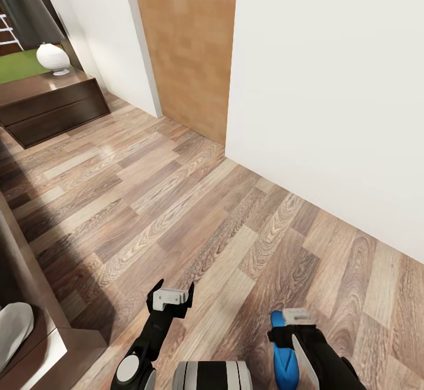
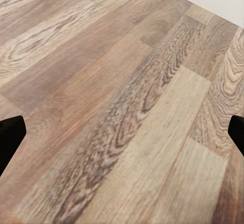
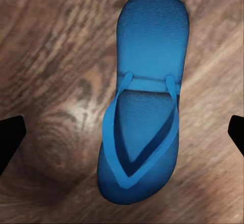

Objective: In the bedroom, move the book from the bed onto either nightstand, and place the two sandals side by side next to the bed.

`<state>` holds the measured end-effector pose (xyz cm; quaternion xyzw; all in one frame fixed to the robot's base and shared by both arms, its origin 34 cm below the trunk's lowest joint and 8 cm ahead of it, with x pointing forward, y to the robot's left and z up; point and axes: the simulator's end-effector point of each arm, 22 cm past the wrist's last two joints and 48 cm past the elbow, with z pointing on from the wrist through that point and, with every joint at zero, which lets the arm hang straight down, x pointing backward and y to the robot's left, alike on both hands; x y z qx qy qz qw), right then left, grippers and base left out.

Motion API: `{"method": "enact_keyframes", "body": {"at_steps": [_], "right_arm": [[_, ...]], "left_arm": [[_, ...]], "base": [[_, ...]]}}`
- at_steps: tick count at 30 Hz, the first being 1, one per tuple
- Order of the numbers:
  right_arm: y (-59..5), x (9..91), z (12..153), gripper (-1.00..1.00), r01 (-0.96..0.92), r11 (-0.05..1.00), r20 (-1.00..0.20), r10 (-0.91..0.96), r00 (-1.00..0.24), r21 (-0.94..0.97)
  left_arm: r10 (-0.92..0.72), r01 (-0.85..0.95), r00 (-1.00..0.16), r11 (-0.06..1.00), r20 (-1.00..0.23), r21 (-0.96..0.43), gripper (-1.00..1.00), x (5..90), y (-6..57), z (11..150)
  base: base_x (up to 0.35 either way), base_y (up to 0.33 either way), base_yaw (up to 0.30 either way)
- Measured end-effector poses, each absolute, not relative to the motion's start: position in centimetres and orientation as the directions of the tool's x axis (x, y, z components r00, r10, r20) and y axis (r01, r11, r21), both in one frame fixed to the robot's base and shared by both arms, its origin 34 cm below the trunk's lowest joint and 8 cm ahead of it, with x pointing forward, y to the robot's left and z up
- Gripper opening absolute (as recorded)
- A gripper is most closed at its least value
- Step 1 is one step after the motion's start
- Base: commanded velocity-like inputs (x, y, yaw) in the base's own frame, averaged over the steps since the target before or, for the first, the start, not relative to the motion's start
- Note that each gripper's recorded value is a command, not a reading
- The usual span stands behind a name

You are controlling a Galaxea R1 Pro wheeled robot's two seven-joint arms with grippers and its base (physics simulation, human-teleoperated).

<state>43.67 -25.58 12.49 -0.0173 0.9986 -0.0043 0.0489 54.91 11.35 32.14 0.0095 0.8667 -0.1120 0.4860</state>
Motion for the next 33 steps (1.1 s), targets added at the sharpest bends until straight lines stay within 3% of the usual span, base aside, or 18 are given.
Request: {"method": "enact_keyframes", "body": {"at_steps": [33], "right_arm": [[-24.9, 42.4, 11.2, 1.00, -0.035, 0.999, -0.068, -0.035, -0.997, 0.001]], "left_arm": [[-0.093, 0.120, -0.556, 0.974, -0.826, -0.191, 1.00, 54.3, 11.2, 30.5]], "base": [[0.000, 0.000, 0.000]]}}
